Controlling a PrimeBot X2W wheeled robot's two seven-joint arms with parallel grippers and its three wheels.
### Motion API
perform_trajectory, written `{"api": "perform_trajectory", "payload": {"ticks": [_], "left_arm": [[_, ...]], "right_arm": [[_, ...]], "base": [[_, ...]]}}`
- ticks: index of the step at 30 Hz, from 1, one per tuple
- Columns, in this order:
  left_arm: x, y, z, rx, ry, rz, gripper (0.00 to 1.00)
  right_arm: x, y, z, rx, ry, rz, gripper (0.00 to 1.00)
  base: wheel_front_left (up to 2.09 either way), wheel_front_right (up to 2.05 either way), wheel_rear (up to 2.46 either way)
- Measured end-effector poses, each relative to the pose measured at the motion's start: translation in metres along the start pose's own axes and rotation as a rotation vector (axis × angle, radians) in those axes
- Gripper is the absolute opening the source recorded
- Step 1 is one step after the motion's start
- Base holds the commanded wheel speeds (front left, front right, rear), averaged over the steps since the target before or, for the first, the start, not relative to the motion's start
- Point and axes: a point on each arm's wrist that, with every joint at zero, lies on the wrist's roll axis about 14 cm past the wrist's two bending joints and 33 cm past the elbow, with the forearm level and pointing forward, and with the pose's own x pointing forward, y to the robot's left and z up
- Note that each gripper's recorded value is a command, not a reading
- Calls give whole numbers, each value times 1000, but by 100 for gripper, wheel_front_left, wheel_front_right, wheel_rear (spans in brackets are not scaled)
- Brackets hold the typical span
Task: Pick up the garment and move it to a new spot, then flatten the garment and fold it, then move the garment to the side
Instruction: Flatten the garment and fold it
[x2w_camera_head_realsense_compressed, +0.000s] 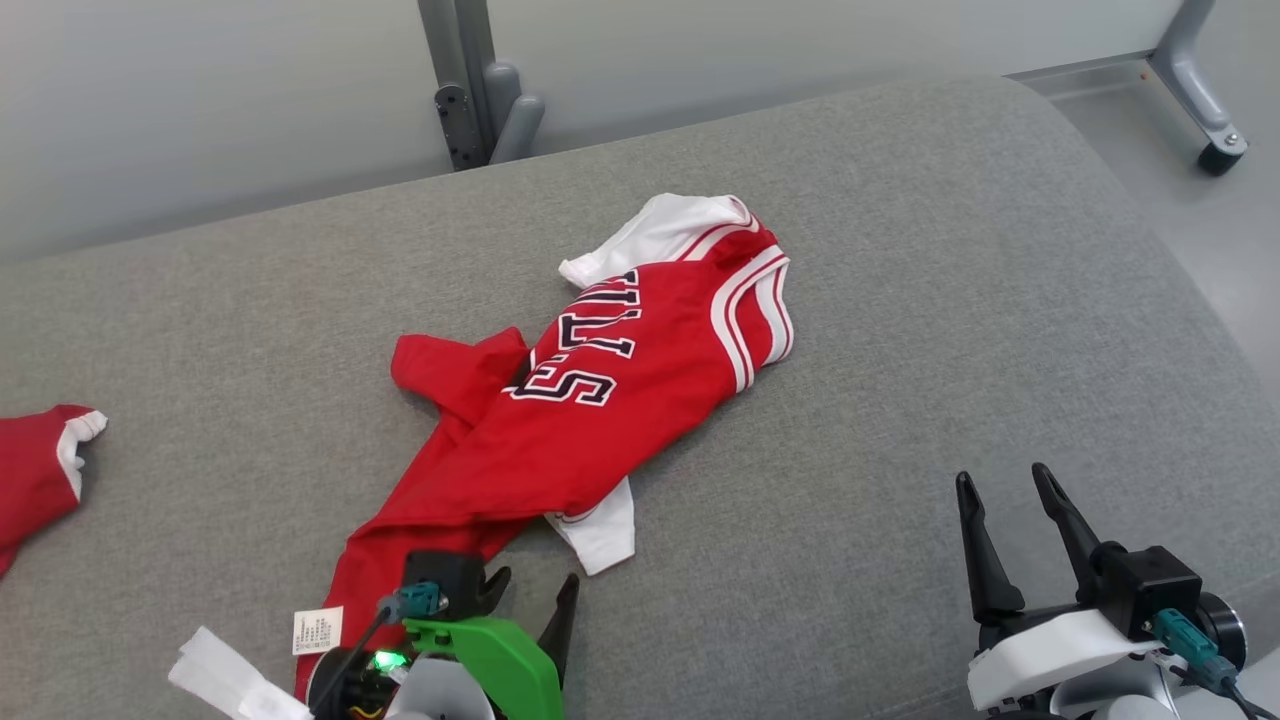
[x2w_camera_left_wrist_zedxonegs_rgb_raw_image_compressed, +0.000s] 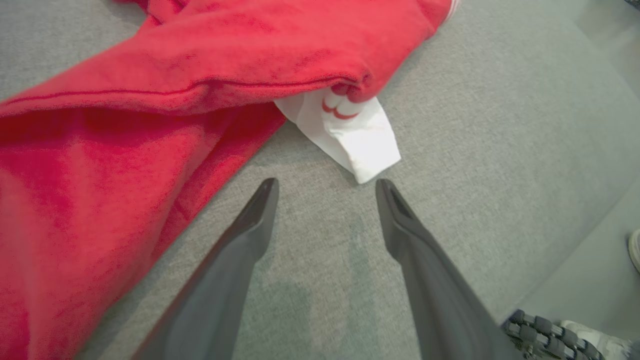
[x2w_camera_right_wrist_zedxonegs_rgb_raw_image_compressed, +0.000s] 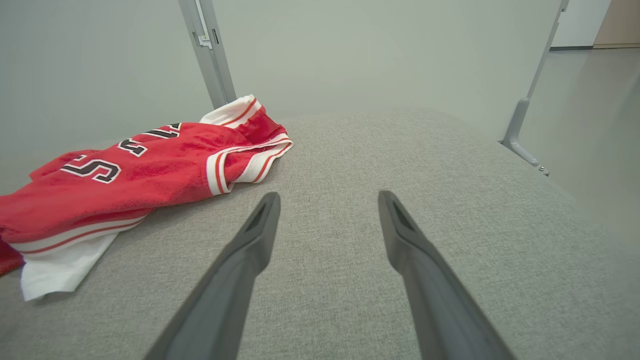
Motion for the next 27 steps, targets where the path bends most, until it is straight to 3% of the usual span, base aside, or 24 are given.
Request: {"api": "perform_trajectory", "payload": {"ticks": [3, 11, 12, 13, 14, 21, 24, 27], "left_arm": [[18, 8, -11, 0, 53, 32, 100], [50, -14, -10, -43, 56, -43, 100], [53, -16, -8, -39, 50, -47, 94], [56, -18, -7, -34, 41, -53, 94], [58, -20, -5, -29, 35, -59, 0], [71, -50, 19, -10, -27, -161, 0], [70, -93, 50, -41, -112, -310, 0], [55, -144, 93, -158, -227, -502, 0]], "right_arm": [[-5, -9, -2, 0, 9, -30, 100], [-22, -36, -8, -5, 34, -123, 100], [-23, -38, -8, -5, 35, -128, 100], [-24, -39, -8, -6, 37, -133, 100], [-25, -40, -9, -5, 38, -136, 100], [-22, -40, -5, -1, 28, -138, 100], [-21, -40, -5, -1, 28, -138, 100], [-21, -40, -4, -1, 26, -139, 100]], "base": [[0, 0, 0], [0, 0, 0], [0, 0, 0], [0, 0, 0], [0, 0, 0], [0, 0, 0], [0, 0, 0], [0, 0, 0]]}}
